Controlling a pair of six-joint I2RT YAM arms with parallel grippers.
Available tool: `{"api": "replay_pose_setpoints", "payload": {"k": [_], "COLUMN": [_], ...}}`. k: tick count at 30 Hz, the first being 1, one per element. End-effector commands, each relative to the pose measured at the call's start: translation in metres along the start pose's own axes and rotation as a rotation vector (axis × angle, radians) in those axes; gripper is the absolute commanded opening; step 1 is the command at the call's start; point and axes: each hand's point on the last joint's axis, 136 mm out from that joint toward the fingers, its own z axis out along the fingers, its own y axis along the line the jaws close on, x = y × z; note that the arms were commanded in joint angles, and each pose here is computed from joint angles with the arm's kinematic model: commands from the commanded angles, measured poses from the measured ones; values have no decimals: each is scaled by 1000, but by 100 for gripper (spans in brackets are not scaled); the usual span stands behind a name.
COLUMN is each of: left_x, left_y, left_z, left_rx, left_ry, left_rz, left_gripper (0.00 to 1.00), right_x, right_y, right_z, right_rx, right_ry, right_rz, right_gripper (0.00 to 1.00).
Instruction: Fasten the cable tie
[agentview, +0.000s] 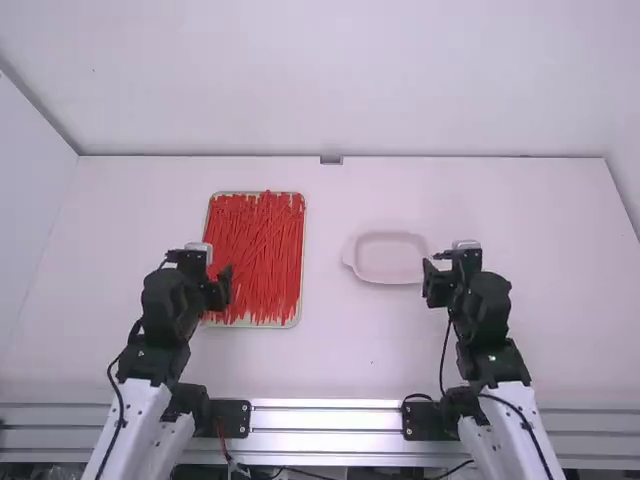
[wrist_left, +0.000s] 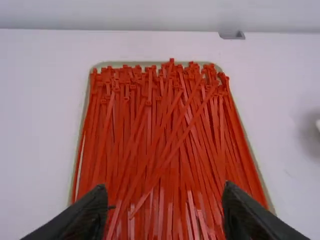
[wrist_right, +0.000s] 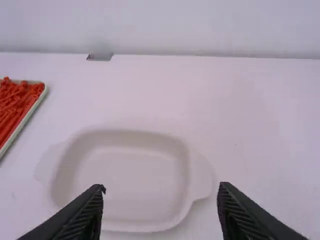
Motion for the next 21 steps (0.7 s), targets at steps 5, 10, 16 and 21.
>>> {"api": "replay_pose_setpoints", "payload": {"k": [5, 10, 16, 21], "left_x": [-17, -19, -18, -16], "left_y": [-6, -7, -9, -10], "left_z": [9, 16, 26, 31], "left_rx": [33, 42, 54, 58], "left_ry": [55, 100, 168, 205], "left_rz": [-28, -39, -55, -62], "left_gripper": [73, 81, 89, 94], "right_x": [-21, -24, -24, -20], "right_y": [11, 16, 22, 27], "right_z": [15, 25, 39, 48], "right_rx": [-44, -61, -83, -102], "right_ry": [40, 72, 122, 164], "right_rz": [0, 1, -1, -4], "right_gripper": [73, 80, 90, 94]}}
